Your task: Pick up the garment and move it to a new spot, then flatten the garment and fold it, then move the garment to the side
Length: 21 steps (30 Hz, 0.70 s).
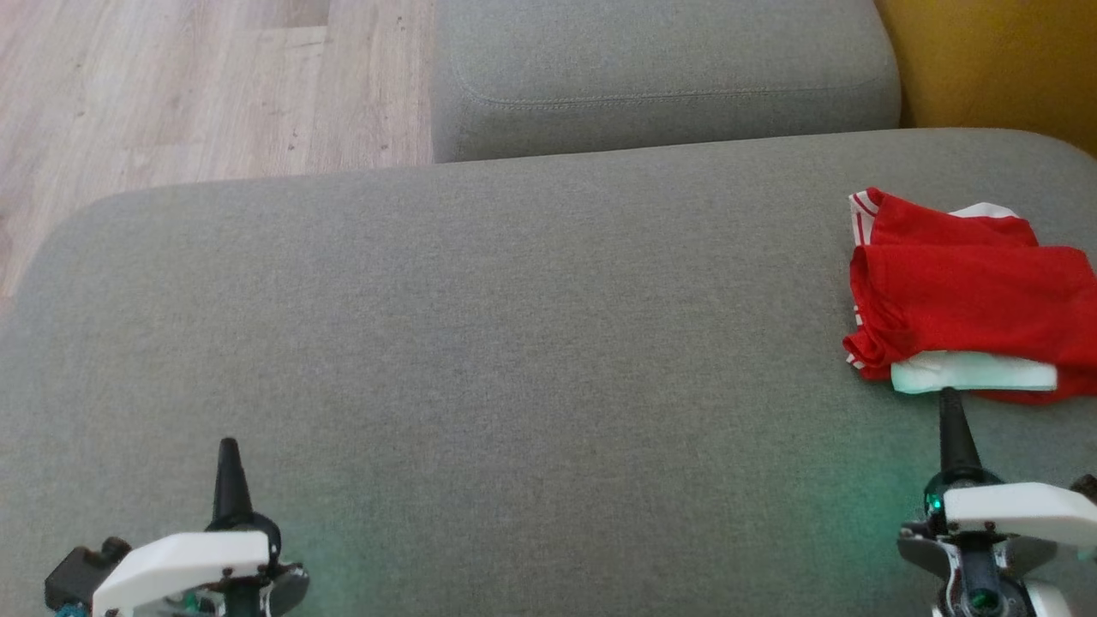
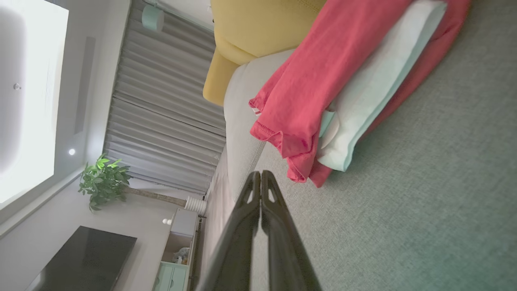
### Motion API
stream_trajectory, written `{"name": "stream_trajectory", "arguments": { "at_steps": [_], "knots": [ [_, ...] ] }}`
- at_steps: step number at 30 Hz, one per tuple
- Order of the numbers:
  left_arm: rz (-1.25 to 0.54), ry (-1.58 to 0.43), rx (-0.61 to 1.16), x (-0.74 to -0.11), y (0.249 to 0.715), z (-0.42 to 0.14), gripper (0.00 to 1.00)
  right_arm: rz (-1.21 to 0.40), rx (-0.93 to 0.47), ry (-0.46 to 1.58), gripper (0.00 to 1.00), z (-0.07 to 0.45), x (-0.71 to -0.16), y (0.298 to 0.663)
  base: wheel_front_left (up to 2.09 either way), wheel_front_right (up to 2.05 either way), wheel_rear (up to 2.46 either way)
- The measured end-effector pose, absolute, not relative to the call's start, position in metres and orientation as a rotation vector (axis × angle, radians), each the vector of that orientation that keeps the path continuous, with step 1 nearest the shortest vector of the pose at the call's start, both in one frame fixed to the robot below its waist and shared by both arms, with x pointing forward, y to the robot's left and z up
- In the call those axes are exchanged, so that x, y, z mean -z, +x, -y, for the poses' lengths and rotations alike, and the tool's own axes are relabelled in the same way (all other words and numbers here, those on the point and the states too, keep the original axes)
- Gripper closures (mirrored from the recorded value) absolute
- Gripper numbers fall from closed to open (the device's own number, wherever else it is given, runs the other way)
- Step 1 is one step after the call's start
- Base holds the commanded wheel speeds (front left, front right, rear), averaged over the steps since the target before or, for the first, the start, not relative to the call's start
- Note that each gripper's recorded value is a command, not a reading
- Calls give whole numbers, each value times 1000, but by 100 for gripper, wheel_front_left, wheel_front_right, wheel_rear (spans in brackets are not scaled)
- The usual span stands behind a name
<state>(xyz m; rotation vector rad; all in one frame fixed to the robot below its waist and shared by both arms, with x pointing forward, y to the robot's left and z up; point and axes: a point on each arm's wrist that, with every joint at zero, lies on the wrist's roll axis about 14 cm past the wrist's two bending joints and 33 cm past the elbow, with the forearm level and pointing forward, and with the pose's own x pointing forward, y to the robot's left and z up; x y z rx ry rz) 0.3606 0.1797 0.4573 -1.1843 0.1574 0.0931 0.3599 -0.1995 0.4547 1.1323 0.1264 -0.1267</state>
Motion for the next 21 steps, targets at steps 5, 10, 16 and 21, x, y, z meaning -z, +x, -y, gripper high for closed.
{"name": "stream_trajectory", "arguments": {
  "at_steps": [5,10,16,21],
  "knots": [
    [-155,-1236,-101,-457,361,-182,100,-111,122,1191,100,201,-460,364,0,0,0],
    [-150,-1286,-98,-459,363,-183,100,-106,124,1247,100,202,-461,364,0,0,0],
    [-139,-1357,-89,-463,366,-183,100,-99,125,1327,100,203,-462,365,0,0,0],
    [-132,-1406,-82,-465,367,-185,100,-93,120,1385,100,203,-464,367,0,0,0]
  ]
}}
